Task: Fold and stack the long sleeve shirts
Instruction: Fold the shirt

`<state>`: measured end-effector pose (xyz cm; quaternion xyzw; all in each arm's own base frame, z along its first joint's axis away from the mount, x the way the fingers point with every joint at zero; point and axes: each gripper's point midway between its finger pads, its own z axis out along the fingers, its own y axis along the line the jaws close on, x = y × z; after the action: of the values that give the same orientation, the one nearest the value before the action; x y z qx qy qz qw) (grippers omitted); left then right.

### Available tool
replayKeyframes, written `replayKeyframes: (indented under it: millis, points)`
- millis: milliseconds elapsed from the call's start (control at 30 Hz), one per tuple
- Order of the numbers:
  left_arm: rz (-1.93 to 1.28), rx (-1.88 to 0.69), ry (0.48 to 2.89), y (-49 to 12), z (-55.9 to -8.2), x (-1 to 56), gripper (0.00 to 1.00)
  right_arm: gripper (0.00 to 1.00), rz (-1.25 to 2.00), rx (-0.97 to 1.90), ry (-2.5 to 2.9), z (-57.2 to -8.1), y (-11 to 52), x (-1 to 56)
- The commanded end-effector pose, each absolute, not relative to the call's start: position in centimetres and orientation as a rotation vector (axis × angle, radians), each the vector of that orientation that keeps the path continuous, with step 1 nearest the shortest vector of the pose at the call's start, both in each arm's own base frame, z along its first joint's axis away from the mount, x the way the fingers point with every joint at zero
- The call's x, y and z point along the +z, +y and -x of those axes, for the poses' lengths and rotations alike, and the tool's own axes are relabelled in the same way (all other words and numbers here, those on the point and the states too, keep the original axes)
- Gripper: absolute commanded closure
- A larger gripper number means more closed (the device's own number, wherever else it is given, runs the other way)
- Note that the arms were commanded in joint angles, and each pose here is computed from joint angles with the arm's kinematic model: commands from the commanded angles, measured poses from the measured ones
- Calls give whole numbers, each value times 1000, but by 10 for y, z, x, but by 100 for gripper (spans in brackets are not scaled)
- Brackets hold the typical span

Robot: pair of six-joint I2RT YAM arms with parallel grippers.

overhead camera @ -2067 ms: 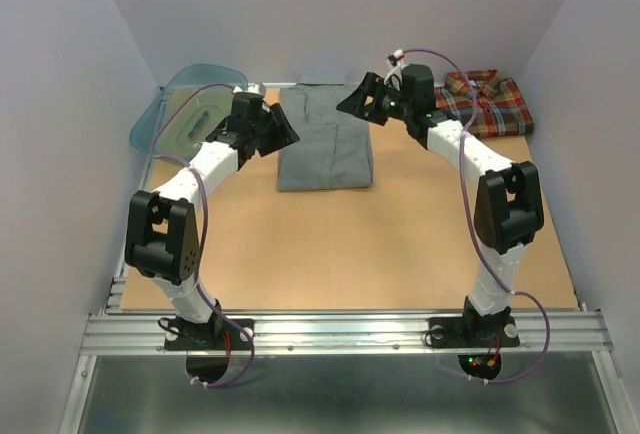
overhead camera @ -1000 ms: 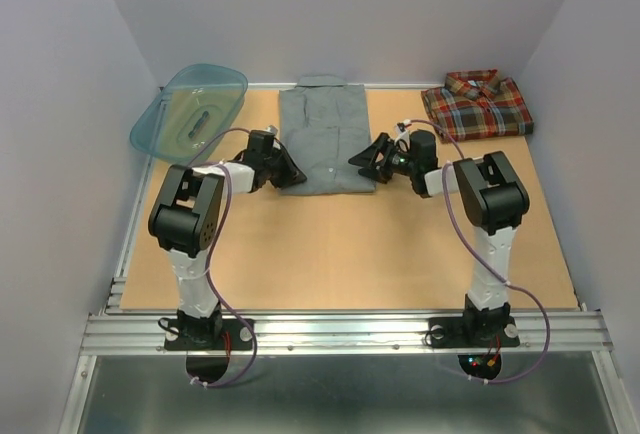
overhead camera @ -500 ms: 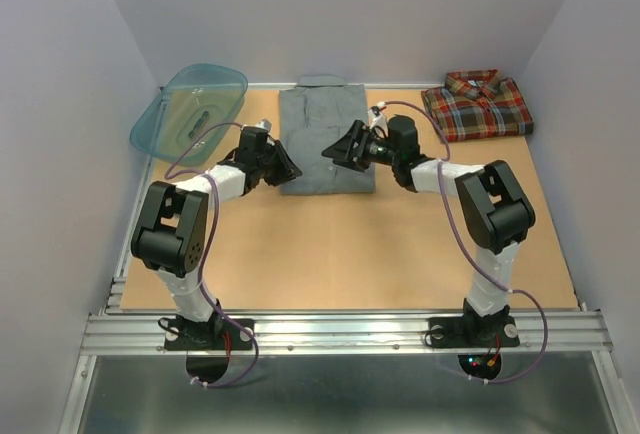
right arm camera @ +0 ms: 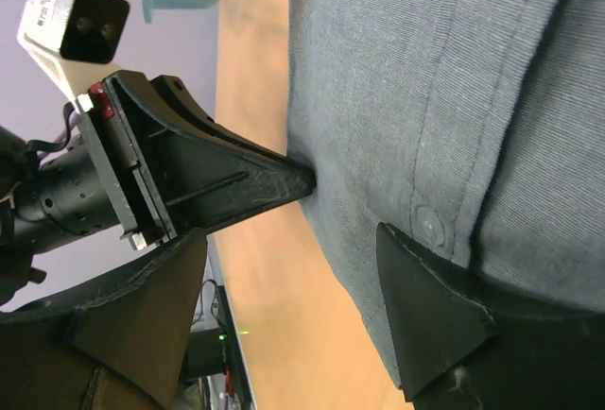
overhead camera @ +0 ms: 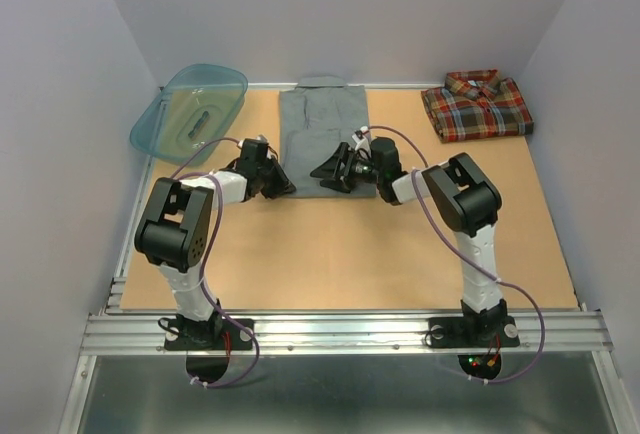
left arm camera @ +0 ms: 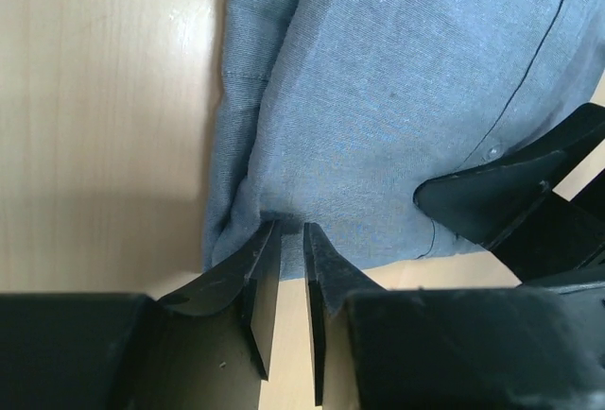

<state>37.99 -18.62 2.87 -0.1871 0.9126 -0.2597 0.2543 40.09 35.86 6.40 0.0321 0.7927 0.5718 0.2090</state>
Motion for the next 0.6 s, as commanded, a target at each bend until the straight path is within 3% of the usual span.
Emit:
replayKeyframes:
  millis: [0,233,567]
  points:
    - [559,-659,2514,-173,-365,22,73,22,-154,1541,2253,-394,334,40]
    - [574,-656,2505,-165,-362,25,74,22,-166,1517,2162,-404,304,83]
    - [586,-657,2527,-163,-348,20,74,22,-274,1396,2292,-382,265,19]
